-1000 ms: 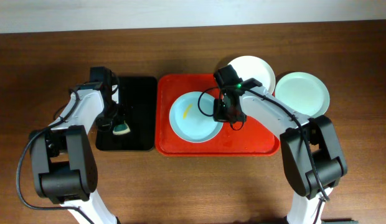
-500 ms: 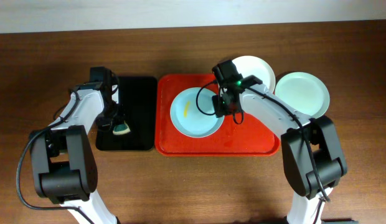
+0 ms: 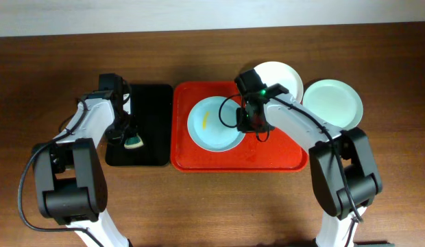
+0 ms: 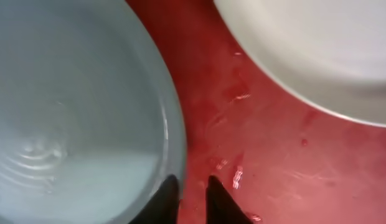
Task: Clean dirty plates on tray and stack at the side
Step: 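Hold the stained white plate's rim steady with the right gripper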
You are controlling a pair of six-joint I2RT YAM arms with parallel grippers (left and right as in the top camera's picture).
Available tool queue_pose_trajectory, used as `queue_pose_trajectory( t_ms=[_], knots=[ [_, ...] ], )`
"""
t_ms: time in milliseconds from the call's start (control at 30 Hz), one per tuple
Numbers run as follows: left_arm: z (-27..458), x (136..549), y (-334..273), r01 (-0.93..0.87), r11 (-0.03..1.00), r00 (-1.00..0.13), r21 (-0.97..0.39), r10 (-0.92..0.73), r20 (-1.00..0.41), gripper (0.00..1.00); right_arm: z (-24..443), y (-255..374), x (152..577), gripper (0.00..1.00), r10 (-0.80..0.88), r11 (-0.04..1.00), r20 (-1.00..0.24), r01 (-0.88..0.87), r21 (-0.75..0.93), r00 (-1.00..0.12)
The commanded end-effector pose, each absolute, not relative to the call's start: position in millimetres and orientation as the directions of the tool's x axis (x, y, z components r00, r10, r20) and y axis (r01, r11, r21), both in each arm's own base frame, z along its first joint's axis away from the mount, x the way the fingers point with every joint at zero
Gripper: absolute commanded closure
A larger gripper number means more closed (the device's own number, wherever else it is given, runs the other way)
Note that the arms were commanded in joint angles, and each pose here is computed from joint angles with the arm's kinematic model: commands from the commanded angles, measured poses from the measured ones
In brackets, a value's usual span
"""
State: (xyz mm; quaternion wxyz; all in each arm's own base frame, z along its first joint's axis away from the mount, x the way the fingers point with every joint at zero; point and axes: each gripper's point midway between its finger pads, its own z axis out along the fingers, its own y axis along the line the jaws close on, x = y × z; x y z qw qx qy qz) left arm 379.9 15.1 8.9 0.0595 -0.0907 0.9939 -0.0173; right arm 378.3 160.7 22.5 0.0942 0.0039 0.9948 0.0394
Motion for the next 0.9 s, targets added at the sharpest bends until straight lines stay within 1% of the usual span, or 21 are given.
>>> queue_pose_trajectory(
  t_ms=[0,67,433,533,567,600,633,667,733,800,867],
  knots=[
    [6.6,382.5,14.7,-0.170,0.984,-0.978,-0.059,-0.176,-0.111,0.96,16.5,171.7,372.4,0.87,0.031,0.990,-0.168,0.007,0.143,-0.985],
    [6.7,382.6,12.7,-0.169,0.983,-0.978,-0.070,-0.176,-0.110,0.96,16.7,171.9,373.5,0.96,0.031,0.990,-0.172,0.006,0.144,-0.985],
    [6.7,382.7,12.8,-0.169,0.983,-0.978,-0.070,-0.176,-0.110,0.97,19.9,166.7,376.4,0.96,0.008,0.990,-0.177,-0.017,0.138,-0.984],
    [6.7,383.1,12.9,-0.169,0.983,-0.978,-0.070,-0.176,-0.112,0.97,33.9,170.0,382.5,0.96,0.032,0.978,-0.164,-0.003,0.208,-0.986],
    [6.8,383.5,12.9,-0.169,0.983,-0.978,-0.070,-0.176,-0.113,0.97,38.0,173.5,383.1,0.95,0.037,0.969,-0.154,-0.002,0.248,-0.987],
    [6.8,383.6,12.9,-0.168,0.983,-0.978,-0.070,-0.176,-0.114,0.97,40.0,175.7,382.9,0.81,0.043,0.960,-0.143,0.001,0.279,-0.989],
    [6.8,383.5,12.9,-0.169,0.983,-0.978,-0.070,-0.176,-0.113,0.97,40.4,175.8,382.0,0.71,0.047,0.956,-0.133,0.006,0.294,-0.990],
    [6.8,383.5,12.9,-0.169,0.983,-0.978,-0.070,-0.176,-0.113,0.97,39.9,174.5,380.8,0.65,0.049,0.957,-0.127,0.010,0.291,-0.991],
    [6.8,383.6,12.9,-0.168,0.983,-0.978,-0.070,-0.176,-0.114,0.97,39.5,173.7,380.0,0.63,0.048,0.958,-0.124,0.011,0.286,-0.991],
    [6.8,383.6,12.9,-0.169,0.983,-0.978,-0.070,-0.176,-0.114,0.96,39.0,174.7,379.0,0.63,0.046,0.958,-0.123,0.009,0.286,-0.991],
    [6.8,383.6,12.9,-0.168,0.983,-0.978,-0.070,-0.176,-0.114,0.97,36.3,174.6,377.2,0.71,0.044,0.959,-0.116,0.010,0.283,-0.992]
  ],
)
